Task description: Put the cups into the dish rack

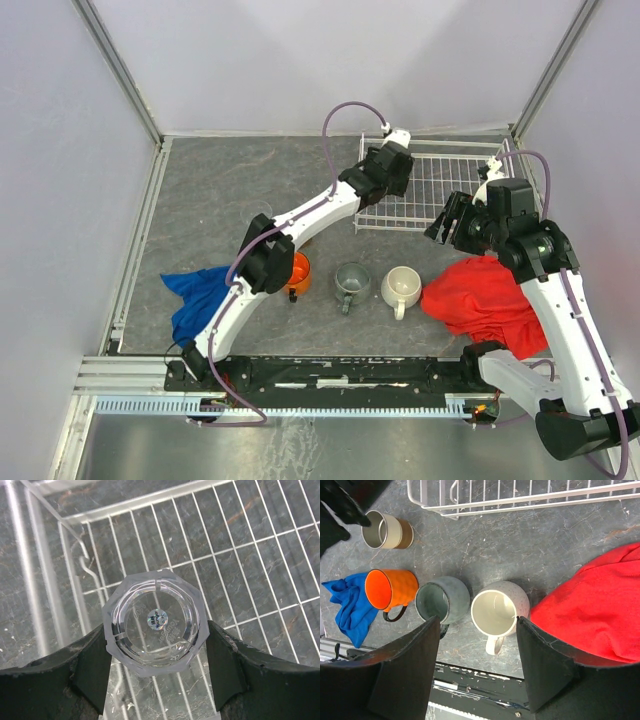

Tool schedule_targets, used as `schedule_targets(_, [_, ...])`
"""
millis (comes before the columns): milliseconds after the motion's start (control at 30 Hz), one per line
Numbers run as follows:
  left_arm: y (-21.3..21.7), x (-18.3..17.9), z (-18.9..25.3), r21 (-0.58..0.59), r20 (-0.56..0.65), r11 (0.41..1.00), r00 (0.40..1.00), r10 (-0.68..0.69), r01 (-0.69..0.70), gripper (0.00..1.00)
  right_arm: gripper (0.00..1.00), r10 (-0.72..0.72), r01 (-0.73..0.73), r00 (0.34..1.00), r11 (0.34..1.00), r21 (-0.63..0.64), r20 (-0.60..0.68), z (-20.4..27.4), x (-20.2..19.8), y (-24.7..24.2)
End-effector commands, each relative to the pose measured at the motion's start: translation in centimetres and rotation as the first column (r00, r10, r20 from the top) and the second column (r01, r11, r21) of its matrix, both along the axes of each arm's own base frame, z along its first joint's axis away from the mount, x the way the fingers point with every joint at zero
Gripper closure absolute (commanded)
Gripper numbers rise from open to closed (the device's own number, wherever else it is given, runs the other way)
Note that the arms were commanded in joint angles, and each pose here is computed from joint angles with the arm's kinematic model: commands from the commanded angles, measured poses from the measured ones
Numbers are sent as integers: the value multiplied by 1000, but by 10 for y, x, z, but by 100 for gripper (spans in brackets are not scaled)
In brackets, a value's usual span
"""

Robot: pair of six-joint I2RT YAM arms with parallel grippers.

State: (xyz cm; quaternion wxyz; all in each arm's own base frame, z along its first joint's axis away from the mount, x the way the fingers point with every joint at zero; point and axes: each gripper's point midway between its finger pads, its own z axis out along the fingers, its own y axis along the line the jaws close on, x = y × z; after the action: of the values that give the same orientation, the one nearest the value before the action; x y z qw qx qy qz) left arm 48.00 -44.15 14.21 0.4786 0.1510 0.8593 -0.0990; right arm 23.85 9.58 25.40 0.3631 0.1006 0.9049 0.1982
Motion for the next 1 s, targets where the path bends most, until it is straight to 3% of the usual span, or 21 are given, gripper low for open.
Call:
schedule_targets(0, [7, 0, 10, -13, 43, 999, 998, 37, -36, 95, 30, 10, -10, 999, 1000, 0, 33, 6, 2, -1])
schedule_targets(433, [7, -4, 12, -17, 33, 999, 999, 36, -35, 91, 30, 15, -16, 1000, 1000, 17, 25, 4, 5, 0])
schedule_targets(633, [6, -5, 20, -18, 45, 1000, 999, 18, -17, 59, 30, 19, -19, 1000, 1000, 21, 16, 2, 5, 1])
schedule_targets(733, [7, -5, 26, -15, 56, 1000, 998, 20, -19, 52, 30, 21, -22, 1000, 999, 24, 16, 2, 6, 1])
schedule_targets(867, [5, -8, 33, -9, 67, 1000, 998, 1, 0, 50, 30, 22, -22, 1000, 1000, 22, 15, 1, 7, 1])
schedule_targets(967, [5, -9, 36, -7, 74, 1000, 997, -4, 4, 40, 30, 24, -24, 1000, 999, 23, 13, 0, 7, 1])
